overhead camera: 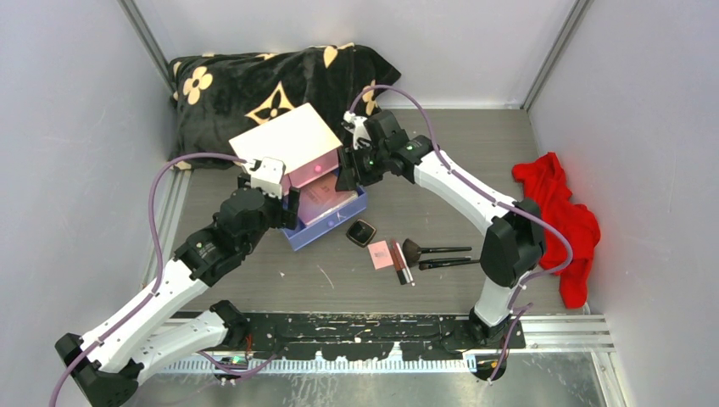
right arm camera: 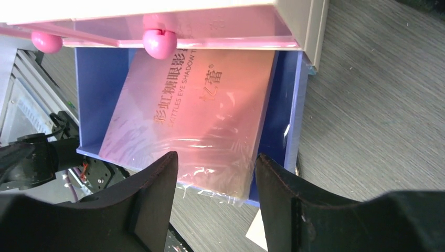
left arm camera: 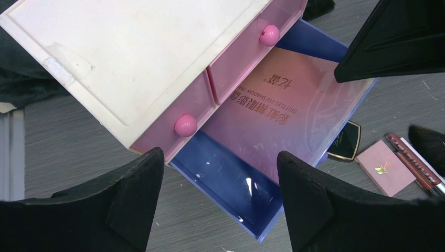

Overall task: Organize the makeup
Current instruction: Pick up the makeup from the drawer.

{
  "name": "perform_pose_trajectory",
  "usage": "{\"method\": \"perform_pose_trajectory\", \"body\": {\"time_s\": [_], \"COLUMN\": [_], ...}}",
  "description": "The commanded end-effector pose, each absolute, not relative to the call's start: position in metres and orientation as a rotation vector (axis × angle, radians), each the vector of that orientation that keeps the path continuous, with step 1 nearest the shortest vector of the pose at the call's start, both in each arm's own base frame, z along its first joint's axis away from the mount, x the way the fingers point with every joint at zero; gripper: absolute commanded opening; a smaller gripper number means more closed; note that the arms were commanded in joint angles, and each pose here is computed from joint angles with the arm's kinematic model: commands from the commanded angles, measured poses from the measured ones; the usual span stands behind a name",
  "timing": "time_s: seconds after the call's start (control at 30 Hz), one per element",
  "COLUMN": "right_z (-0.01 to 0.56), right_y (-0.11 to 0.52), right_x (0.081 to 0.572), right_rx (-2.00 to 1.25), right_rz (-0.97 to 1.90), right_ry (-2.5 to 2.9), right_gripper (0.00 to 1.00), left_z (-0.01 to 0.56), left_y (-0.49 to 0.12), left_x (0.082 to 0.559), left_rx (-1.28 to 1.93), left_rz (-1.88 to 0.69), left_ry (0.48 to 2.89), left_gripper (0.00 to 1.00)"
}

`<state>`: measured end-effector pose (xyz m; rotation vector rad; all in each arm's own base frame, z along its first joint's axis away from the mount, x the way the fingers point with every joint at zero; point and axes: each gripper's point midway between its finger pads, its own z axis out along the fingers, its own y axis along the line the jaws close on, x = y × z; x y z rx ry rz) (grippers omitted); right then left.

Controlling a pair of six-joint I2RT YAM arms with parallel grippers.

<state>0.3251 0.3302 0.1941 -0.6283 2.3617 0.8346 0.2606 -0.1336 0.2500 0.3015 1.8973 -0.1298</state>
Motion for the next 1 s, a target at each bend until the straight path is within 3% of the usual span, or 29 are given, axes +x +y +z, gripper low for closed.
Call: {"method": "perform_pose_trajectory", "body": {"time_s": [0.0,0.97], "right_z": [0.224,0.199], "right_y": [0.340,0.329], "right_x": [0.324,0.307], "right_rx": [-0.645,-0.638], "right_rz": [0.876,0.828], "right_ry": [2.338,2.495], "right_gripper": [0.60,0.59], "left_z": [0.276,0.287], "left_y": [-0.129,-0.117], "left_x": [0.264,0.258], "left_rx": [0.262,0.253], "left_rz": [-0.129,-0.104], "left_ry": [1.840,1.808], "left_gripper": [0.79,0.79]}}
